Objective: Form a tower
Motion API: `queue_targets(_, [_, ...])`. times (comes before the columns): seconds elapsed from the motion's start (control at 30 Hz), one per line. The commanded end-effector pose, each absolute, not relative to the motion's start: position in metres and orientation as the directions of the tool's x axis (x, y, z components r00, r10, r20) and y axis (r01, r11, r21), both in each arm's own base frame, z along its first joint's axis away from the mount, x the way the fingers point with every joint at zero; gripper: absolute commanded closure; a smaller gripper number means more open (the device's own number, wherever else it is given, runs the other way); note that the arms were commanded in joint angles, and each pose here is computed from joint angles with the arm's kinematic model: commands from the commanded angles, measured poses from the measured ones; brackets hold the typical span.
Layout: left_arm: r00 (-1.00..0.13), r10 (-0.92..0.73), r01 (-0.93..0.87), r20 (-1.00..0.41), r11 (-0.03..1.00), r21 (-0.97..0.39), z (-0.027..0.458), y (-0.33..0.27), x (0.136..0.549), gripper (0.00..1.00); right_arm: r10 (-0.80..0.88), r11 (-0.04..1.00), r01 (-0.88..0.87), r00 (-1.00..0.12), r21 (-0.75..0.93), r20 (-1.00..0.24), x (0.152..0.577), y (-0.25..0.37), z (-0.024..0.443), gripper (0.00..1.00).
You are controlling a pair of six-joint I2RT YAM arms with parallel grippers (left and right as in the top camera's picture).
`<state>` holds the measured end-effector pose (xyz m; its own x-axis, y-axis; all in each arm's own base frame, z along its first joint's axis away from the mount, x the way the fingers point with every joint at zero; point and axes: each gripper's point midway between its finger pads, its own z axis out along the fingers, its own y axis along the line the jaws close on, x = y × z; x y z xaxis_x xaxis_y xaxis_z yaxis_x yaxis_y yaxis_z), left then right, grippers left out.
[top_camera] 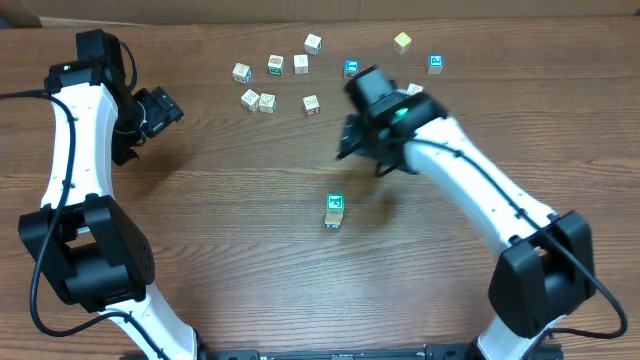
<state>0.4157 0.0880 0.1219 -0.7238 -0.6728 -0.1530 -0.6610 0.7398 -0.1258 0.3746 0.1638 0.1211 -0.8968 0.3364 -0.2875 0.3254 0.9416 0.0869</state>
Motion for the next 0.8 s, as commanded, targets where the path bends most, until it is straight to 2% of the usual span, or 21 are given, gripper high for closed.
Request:
queue_targets(0.0, [-0.729,-0.657,-0.642,-0.190,0.753,-0.143,0.137,0.086,0.420,0.00,0.394,0.914,0.404,-0.870,0.027,-0.297,0.384,0.113,0.121,0.00])
queue_targets(0.33, [-0.729,-0.657,-0.642,-0.190,0.753,-0.143,0.137,0.086,0.420,0.00,0.619,0.747,0.663,-0.715,-0.036,-0.323,0.395,-0.014,0.122,0.00])
queue_targets(0.57, [-0.718,-0.668,-0.651,-0.194,0.744,-0.152,0.137,0.086,0.422,0.01,0.701,0.666,0.746,-0.629,-0.007,-0.336,0.398,-0.059,0.123,0.00])
queue_targets(0.77, [-0.662,-0.690,-0.648,-0.291,0.723,-0.240,0.148,0.090,0.454,0.01,0.714,0.650,0.760,-0.613,-0.006,-0.338,0.397,-0.067,0.123,0.00])
